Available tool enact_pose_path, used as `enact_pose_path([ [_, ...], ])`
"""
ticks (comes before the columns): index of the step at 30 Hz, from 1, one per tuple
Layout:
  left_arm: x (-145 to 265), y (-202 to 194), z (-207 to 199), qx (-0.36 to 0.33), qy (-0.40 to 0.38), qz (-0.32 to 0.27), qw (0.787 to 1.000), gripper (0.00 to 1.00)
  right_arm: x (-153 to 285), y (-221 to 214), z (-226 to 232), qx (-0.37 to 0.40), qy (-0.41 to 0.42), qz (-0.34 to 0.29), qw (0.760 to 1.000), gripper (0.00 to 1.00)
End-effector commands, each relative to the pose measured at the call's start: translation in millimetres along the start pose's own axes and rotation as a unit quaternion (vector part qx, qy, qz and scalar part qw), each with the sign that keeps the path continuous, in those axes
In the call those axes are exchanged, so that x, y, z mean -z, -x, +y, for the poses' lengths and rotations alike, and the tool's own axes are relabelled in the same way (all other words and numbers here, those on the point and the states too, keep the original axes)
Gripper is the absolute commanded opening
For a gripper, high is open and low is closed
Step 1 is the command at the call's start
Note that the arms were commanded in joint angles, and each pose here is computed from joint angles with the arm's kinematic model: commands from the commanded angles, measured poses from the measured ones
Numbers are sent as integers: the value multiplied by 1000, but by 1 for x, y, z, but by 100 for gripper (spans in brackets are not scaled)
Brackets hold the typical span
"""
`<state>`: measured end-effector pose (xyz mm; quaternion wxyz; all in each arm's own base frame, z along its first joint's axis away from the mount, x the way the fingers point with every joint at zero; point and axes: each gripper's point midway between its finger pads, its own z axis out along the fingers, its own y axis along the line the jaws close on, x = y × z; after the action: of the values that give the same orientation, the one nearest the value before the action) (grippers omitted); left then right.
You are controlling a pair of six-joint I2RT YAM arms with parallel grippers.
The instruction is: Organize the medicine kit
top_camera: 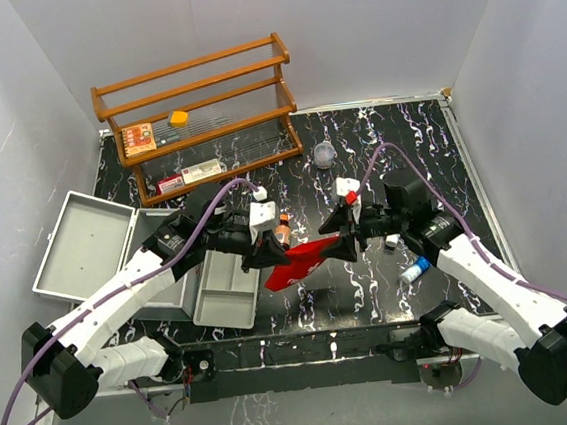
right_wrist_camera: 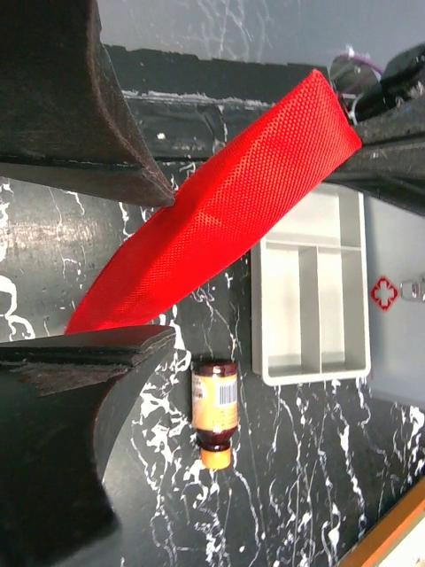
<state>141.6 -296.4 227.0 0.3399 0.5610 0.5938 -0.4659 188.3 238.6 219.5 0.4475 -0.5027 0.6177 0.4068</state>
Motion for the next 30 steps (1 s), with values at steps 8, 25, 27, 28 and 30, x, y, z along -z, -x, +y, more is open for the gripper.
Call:
enact_pose_path([
  [8,5,27,-22,-57,-62,-36,996,0,-5,24,46,45,101,-39,993,52],
  [25,8,54,-2,-30,23,-93,995,45,3,38,61,52,100,-51,992,0],
  [27,9,55,5,-24,47,-101,993,58,3,41,55,43,79,-52,995,0],
  [28,10,55,10,-21,62,-106,992,62,3,43,51,35,66,-52,996,0],
  [30,14,57,23,-16,107,-119,987,70,4,45,44,20,39,-53,998,0],
])
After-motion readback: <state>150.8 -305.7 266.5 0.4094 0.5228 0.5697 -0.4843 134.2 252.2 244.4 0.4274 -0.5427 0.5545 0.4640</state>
